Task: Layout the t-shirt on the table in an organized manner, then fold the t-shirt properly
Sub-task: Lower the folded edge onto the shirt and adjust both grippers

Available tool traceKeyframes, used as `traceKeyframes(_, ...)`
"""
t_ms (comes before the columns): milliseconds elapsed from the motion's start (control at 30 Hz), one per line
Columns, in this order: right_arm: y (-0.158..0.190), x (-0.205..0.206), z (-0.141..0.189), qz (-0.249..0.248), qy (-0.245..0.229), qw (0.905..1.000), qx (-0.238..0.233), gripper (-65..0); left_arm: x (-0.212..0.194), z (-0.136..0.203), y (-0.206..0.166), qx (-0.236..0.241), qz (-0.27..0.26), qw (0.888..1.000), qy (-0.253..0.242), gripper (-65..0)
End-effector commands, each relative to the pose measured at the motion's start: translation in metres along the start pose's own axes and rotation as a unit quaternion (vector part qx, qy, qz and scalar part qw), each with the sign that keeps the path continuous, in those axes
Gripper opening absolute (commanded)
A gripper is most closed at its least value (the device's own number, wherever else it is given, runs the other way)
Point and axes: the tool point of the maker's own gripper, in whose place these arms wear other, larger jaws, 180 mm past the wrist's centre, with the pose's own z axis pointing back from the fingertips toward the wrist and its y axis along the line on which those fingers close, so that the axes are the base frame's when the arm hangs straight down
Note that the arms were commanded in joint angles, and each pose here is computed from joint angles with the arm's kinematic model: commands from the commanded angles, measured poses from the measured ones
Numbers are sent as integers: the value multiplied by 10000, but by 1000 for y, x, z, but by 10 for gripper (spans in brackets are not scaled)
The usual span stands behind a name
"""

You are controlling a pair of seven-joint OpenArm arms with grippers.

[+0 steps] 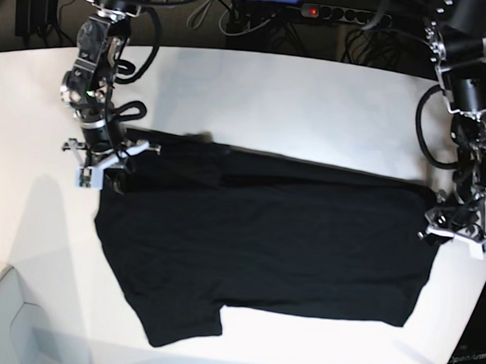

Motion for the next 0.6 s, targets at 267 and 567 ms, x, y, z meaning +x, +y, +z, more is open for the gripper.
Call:
traceKeyframes(267,-3,20,2,26,-342,9994,-10,-392,41,3,-3,-74,-16,9988,-479,-435)
traceKeyframes(567,-15,44,23,185,-679,9972,-242,-281,62,36,38,265,328,9964,-731,-256)
